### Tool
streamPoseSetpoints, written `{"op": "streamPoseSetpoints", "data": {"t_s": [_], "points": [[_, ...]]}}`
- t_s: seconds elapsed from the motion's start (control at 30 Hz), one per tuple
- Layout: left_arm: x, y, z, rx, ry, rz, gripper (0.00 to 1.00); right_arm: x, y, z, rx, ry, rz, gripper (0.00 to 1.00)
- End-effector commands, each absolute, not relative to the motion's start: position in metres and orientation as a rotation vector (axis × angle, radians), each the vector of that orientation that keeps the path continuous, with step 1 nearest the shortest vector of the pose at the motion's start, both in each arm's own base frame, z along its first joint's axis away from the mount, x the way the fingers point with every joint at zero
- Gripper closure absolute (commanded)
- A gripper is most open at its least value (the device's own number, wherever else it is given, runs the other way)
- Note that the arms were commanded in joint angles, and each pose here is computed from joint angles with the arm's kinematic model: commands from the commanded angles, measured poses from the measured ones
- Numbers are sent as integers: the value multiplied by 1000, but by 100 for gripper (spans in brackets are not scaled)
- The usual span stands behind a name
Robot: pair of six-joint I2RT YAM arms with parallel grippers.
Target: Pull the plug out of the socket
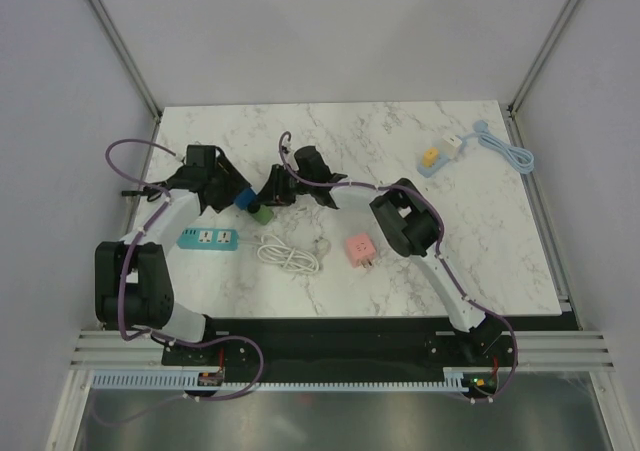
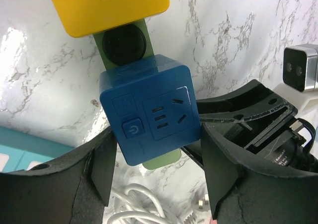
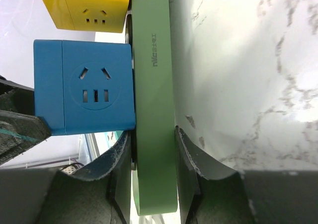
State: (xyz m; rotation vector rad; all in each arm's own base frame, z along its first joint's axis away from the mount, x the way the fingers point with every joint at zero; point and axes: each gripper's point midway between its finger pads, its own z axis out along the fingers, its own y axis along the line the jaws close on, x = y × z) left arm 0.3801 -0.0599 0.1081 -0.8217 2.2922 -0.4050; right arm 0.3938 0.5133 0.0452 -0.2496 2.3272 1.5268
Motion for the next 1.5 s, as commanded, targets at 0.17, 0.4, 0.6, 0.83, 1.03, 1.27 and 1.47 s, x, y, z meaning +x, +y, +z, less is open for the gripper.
{"op": "streamPoseSetpoints", "data": {"t_s": [0.17, 0.4, 0.6, 0.83, 1.03, 1.27, 1.47], "points": [[413, -116, 205, -460, 2140, -704, 41, 402, 492, 11, -223, 2410, 1337, 97], [426, -78, 250, -480, 2079, -619, 27, 404, 489, 9, -261, 2412, 1347, 63], [435, -53, 235, -536, 2088, -527, 30, 407, 487, 23, -345, 2353, 1319, 36], [451, -40, 209, -513, 2142, -484, 66, 424, 473, 74, -562, 2145, 1133, 5], [456, -30, 196, -508, 2160, -458, 93, 425, 463, 102, -738, 1999, 919, 2], [456, -13, 168, -565, 2193, -442, 98, 402, 493, 93, -925, 1889, 657, 2], [455, -7, 134, -615, 2253, -424, 98, 399, 509, 89, -946, 1846, 588, 2]]}}
